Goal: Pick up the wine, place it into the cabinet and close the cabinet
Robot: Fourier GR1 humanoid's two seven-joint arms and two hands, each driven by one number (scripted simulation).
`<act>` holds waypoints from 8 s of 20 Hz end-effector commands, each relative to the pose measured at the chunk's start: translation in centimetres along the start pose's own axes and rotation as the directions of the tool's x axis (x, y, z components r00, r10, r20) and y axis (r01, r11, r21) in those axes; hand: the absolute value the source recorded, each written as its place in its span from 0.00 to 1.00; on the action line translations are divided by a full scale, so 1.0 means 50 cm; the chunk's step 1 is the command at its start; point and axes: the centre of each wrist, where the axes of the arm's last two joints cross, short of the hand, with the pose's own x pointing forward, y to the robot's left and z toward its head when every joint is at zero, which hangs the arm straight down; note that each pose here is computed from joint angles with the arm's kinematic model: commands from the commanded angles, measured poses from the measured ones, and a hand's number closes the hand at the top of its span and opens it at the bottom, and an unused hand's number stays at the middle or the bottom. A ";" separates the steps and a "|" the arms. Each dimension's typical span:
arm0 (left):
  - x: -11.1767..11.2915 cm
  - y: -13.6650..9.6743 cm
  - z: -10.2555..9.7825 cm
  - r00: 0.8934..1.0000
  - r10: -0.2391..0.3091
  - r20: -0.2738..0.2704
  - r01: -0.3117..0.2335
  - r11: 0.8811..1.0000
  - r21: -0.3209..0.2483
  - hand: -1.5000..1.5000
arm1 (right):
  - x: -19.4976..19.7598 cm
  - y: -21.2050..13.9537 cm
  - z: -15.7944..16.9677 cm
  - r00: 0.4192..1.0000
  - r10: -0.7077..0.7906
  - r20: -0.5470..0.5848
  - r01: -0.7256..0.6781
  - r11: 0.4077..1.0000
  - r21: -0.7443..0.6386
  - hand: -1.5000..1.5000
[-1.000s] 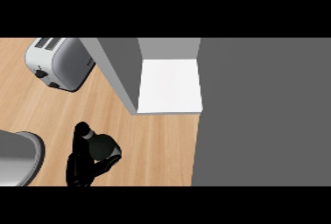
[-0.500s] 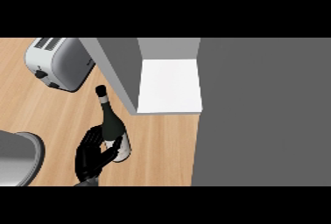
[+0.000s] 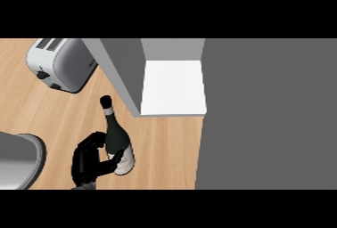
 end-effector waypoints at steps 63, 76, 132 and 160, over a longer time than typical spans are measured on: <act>0.083 -0.385 -0.146 0.999 -0.019 -0.042 0.013 0.988 -0.155 1.00 | 0.051 -0.010 0.048 0.996 -0.073 0.059 0.071 0.997 0.032 0.00; 0.115 -0.439 -0.220 0.998 -0.007 -0.062 0.000 0.994 -0.112 1.00 | 0.072 -0.017 0.060 0.994 -0.068 0.084 0.064 0.997 0.051 0.00; 0.229 -0.449 -0.378 0.945 -0.234 0.228 0.264 0.957 -0.116 0.00 | 0.059 -0.010 0.073 0.992 -0.084 0.089 0.078 0.994 0.073 0.00; 0.214 -0.409 -0.108 0.986 0.031 0.166 0.026 0.943 -0.331 0.00 | 0.054 -0.007 0.070 0.997 -0.058 0.057 0.058 0.998 0.002 0.00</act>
